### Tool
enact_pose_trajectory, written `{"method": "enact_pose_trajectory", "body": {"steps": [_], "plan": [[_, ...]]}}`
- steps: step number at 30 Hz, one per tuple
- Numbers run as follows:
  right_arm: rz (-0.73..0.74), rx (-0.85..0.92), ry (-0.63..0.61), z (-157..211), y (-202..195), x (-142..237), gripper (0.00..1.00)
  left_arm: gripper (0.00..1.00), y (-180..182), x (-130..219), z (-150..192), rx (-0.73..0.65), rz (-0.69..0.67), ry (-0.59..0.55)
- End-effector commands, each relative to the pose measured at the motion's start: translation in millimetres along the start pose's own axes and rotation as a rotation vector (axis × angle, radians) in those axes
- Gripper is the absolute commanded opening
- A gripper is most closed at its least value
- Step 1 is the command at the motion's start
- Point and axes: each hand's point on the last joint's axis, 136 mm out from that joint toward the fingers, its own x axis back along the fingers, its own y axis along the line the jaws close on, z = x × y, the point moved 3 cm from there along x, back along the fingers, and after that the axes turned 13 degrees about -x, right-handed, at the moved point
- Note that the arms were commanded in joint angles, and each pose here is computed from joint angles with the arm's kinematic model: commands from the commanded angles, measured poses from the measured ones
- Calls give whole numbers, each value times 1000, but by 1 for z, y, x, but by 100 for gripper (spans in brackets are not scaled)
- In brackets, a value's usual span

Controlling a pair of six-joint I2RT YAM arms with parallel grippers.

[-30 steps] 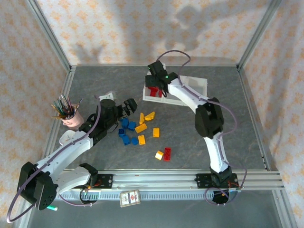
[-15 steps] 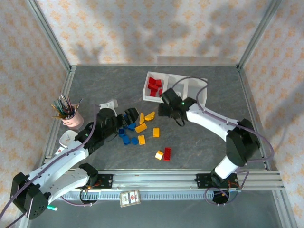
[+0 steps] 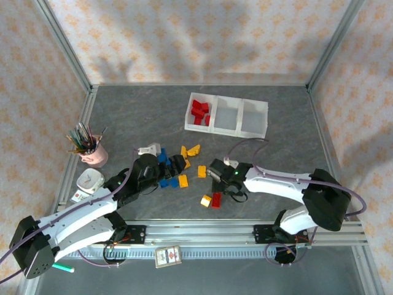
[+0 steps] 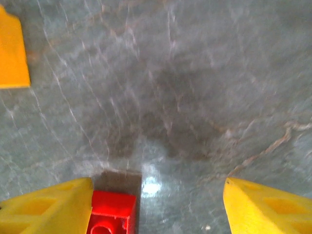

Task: Sort the legos into containers by color
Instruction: Pick up the lego from the bottom-center of the table.

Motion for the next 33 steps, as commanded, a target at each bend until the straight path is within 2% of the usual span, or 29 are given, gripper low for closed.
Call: {"method": "enact_pose_trajectory", "body": {"steps": [1,11,19,24,33], "plan": [[-55,-67,11,9,13,0,70,99,0,-3,-1,18,-11,-27],[-42,-61,38,22,21,-15,63,99,0,-5,-3,14,-23,-29],[-34,-68,51,25,16,-20,51,99,0,-8,-2,9,-27,-23],[-21,-61,34,24,13,-22,41,99,-2,-9,-5,4,-30,-26],[-69,-59,-30,9,24,-5,32,99,-8,-7,-12,-3,-24,-42]]}}
